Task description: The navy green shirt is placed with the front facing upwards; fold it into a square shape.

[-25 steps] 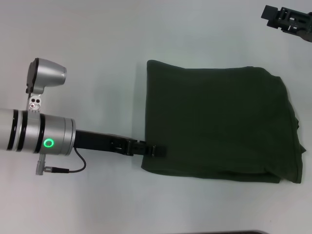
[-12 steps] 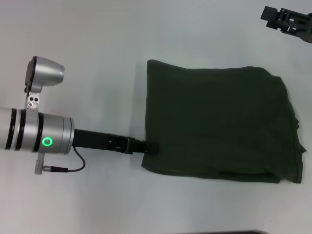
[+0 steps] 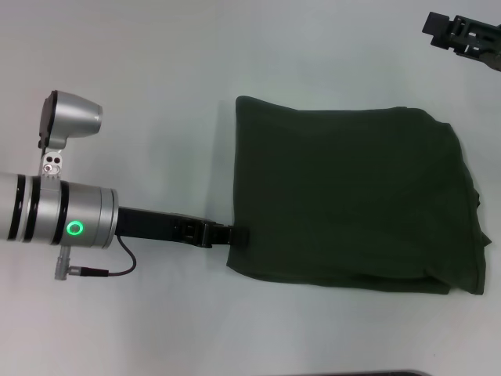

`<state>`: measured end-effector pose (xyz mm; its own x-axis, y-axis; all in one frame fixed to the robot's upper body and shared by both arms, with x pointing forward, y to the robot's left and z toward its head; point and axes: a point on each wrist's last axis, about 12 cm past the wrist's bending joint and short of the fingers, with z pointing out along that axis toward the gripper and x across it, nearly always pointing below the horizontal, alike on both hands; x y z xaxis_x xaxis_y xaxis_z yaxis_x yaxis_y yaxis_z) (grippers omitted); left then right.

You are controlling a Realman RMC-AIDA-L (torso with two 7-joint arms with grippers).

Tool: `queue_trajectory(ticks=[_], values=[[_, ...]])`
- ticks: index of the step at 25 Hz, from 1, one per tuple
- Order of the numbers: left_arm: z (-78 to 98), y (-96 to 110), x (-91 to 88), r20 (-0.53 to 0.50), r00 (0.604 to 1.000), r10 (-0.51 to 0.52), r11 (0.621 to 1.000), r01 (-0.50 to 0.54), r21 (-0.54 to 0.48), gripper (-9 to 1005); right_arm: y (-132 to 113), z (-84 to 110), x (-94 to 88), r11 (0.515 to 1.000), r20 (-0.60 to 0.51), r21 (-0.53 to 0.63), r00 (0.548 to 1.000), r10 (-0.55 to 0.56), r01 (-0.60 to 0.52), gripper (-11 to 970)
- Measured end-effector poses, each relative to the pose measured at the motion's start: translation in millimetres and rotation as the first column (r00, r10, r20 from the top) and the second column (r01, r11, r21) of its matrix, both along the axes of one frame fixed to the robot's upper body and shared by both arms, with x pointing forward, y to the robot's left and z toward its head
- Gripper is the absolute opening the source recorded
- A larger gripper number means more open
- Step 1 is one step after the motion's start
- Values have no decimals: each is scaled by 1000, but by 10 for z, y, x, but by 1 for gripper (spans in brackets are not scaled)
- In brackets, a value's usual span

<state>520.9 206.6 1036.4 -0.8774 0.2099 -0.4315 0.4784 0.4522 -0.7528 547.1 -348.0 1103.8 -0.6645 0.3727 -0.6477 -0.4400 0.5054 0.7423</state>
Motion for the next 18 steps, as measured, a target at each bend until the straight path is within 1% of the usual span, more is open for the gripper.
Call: queue_trajectory(ticks=[5,11,18], values=[[-4,27,7,5,1000,3,1000,-3,10,16,4,-3,-2,1000,2,0,1000,0,0,779],[-3,186,-10,12,999,38,999,-38,15,16,13,-5,-1,1000,2,2,1000,2,-2,779],[2,270,-54,16,999,44,999,-44,-2,16,44,0,24,1000,4,1,1000,7,-7,778]])
